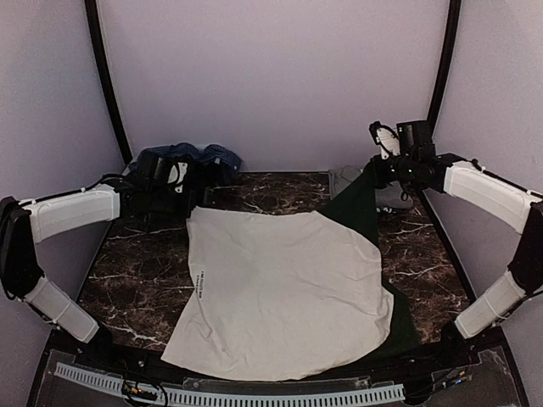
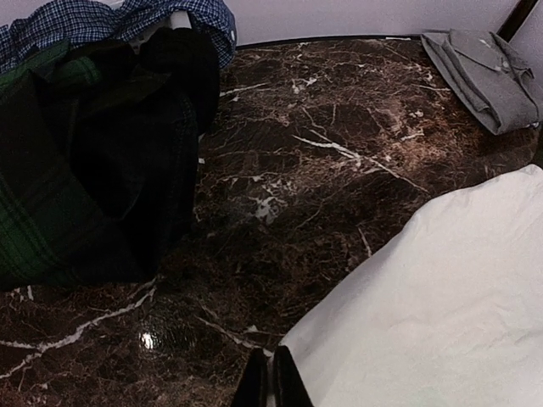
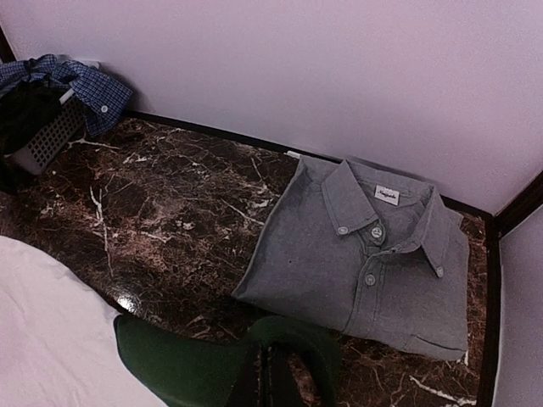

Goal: Fold and stack the mixed laundry pile
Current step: Flatten out the crumpled T-shirt at the center of the board.

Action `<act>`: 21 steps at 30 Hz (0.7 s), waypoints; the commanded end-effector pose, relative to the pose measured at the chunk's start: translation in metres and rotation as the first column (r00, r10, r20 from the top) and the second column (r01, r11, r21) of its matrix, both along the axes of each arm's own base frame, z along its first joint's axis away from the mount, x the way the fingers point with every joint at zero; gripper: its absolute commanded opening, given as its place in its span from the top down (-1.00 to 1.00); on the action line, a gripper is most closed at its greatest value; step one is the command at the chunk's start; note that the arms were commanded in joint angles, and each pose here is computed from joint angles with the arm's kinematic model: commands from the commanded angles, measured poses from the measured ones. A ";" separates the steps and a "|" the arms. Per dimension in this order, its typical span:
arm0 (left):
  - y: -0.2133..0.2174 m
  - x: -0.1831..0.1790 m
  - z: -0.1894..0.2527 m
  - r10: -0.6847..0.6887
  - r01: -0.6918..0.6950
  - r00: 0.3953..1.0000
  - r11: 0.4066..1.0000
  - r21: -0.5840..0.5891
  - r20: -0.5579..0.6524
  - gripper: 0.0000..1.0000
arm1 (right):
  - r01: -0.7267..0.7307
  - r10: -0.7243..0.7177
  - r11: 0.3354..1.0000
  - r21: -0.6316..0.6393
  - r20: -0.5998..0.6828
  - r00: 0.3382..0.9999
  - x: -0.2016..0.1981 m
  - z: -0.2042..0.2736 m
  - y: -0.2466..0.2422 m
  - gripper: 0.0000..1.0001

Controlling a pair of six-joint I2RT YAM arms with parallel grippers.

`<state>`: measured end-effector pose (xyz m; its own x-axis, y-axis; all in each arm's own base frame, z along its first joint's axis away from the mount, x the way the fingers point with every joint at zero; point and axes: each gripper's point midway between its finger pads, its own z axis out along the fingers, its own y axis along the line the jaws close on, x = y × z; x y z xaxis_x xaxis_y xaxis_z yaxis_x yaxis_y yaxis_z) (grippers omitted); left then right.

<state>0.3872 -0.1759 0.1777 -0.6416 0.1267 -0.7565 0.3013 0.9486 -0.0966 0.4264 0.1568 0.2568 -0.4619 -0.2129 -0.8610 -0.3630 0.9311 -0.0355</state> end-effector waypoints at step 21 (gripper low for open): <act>0.024 0.047 0.002 0.120 -0.130 0.988 0.986 0.107 0.098 1.00 | -0.269 0.276 0.956 0.115 -0.058 0.959 -0.014 0.007 0.112 1.00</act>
